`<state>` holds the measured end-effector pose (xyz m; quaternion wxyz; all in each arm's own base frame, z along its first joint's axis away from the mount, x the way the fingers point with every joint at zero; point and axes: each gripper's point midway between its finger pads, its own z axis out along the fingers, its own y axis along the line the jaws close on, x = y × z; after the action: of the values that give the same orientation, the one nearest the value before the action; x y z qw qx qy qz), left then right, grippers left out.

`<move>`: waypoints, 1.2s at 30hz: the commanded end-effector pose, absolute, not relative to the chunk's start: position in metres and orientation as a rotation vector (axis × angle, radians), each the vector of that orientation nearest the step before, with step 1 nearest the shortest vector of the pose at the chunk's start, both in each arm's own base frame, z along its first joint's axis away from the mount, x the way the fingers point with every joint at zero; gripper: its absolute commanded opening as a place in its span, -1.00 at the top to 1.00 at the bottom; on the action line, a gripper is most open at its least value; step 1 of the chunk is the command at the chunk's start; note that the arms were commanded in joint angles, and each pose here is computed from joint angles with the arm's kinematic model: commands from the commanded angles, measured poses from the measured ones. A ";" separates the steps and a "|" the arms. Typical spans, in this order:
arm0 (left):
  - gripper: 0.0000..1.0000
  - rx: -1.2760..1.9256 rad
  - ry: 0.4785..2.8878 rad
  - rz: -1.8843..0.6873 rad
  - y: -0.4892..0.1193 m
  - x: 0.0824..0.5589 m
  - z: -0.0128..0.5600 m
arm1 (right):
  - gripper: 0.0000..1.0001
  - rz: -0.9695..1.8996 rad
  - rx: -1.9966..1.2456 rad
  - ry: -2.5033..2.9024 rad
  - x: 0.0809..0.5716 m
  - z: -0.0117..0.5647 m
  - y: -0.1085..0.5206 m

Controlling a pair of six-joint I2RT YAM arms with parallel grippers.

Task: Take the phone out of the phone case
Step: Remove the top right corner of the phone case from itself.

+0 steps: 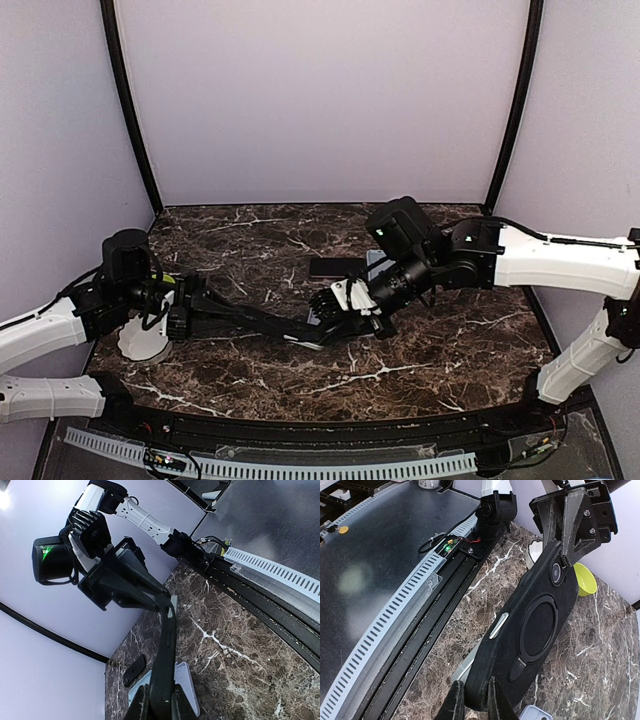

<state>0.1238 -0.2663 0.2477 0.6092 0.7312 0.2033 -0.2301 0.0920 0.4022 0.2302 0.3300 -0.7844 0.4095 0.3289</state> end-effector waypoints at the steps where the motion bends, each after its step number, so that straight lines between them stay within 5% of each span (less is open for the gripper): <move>1: 1.00 1.620 0.290 -0.408 -0.268 0.122 0.283 | 1.00 0.933 -2.073 1.062 0.082 0.228 0.409; 36: 1.00 1.670 0.361 -0.506 -0.272 0.120 0.265 | 1.00 0.538 -1.756 0.920 0.140 0.299 0.400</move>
<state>0.1337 -0.2693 0.2493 0.6199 0.7291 0.2042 -0.2061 0.1239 0.3940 0.2532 0.4301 -0.7654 0.4110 0.2455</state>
